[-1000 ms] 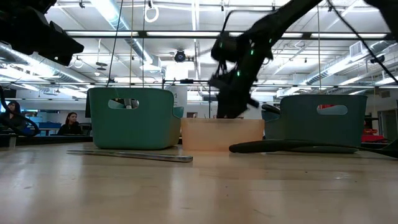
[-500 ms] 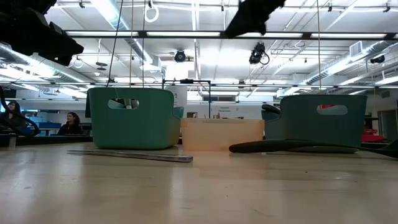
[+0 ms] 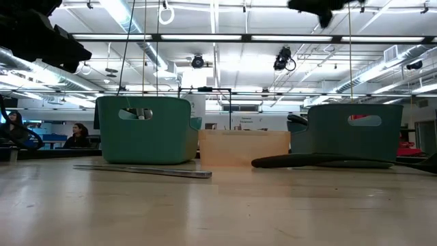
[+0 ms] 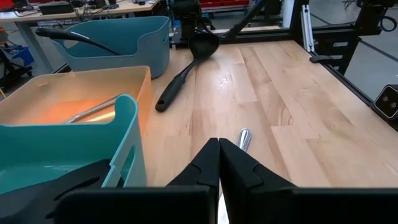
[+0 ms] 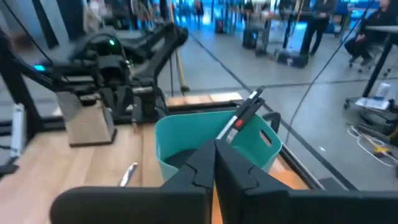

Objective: Pick & Place Kitchen Items
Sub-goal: Adjust the blue bin

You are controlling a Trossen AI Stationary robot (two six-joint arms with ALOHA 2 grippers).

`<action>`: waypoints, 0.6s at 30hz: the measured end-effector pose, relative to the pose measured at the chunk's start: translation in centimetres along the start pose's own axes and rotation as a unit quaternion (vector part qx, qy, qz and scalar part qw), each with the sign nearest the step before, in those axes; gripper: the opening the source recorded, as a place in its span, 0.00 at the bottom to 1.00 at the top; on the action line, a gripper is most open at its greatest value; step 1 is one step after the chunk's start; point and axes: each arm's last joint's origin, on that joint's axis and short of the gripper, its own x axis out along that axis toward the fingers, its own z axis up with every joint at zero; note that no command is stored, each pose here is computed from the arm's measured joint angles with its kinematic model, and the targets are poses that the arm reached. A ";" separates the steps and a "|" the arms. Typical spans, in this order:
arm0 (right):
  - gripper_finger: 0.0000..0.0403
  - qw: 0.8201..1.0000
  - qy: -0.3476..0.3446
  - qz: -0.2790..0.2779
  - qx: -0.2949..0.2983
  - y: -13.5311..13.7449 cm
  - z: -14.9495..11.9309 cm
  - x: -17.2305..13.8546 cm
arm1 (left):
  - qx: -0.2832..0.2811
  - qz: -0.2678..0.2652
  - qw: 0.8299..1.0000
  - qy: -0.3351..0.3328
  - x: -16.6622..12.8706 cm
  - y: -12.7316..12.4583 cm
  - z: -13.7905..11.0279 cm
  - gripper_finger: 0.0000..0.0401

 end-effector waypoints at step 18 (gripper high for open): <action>0.03 0.989 0.058 0.003 0.137 -0.4 -8.9 -4.8 | 0.002 0.002 1.000 0.002 0.0 0.0 0.0 0.02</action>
